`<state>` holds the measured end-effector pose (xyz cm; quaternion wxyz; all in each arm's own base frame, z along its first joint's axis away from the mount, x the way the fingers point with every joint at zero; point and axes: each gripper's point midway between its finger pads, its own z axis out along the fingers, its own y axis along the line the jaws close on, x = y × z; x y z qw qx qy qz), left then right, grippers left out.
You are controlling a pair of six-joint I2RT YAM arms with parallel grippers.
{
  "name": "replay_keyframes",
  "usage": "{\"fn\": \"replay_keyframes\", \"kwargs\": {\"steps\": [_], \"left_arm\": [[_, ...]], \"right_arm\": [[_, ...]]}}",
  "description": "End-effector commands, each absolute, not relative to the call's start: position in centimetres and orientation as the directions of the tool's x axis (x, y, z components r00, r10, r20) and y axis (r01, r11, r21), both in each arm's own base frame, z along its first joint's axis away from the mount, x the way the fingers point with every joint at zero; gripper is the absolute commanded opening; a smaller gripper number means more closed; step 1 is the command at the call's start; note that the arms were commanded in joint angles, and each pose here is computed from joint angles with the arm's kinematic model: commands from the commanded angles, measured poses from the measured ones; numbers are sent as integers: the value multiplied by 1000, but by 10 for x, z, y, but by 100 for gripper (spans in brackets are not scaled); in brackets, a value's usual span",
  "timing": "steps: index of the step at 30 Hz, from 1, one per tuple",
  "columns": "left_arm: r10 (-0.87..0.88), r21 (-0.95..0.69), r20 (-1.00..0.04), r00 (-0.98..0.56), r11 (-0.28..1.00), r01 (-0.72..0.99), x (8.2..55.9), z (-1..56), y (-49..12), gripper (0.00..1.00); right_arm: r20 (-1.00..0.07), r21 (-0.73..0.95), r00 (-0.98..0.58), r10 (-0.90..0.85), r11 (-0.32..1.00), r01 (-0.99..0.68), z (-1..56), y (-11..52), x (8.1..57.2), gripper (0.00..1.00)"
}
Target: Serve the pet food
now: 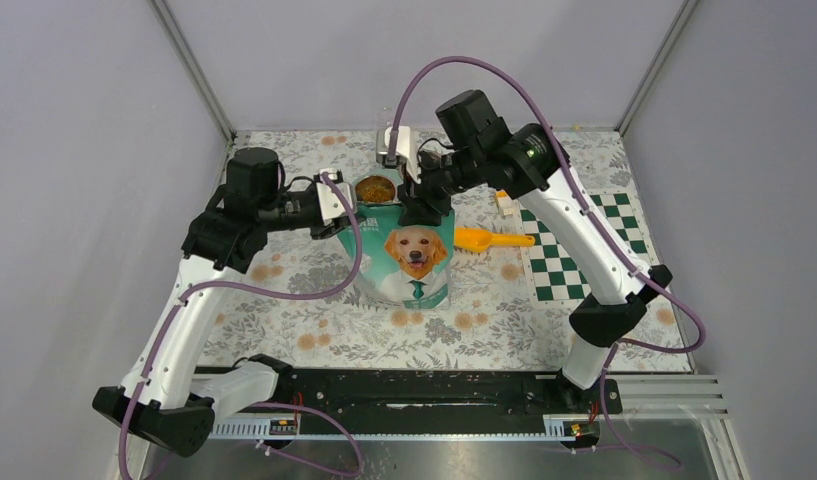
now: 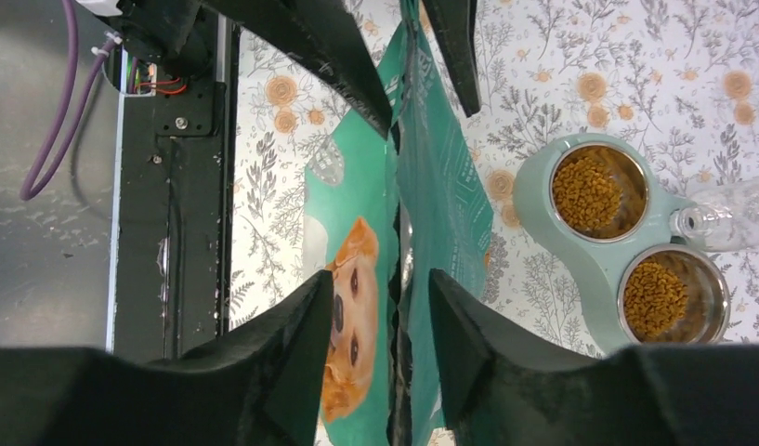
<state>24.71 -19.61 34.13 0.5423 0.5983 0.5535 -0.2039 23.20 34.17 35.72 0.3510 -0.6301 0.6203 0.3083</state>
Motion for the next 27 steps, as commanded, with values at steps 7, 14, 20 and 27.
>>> {"fn": "replay_keyframes", "kwargs": {"steps": [7, 14, 20, 27], "left_arm": [[441, 494, -816, 373, 198, 846, 251, 353, -196, 31], [446, 506, -809, 382, 198, 839, 250, 353, -195, 24], [450, 517, -804, 389, 203, 832, 250, 355, -193, 6], [435, 523, -805, 403, 199, 829, 246, 359, -194, 0]], "right_arm": [[-788, -139, 146, -598, -58, -989, 353, 346, 222, 32], [-741, -190, 177, -648, -50, -981, 340, 345, 229, 34], [-723, -232, 191, -664, -26, -972, 340, 346, 238, 35], [-714, -278, 205, -669, 2, -961, 346, 344, 246, 24]]}}
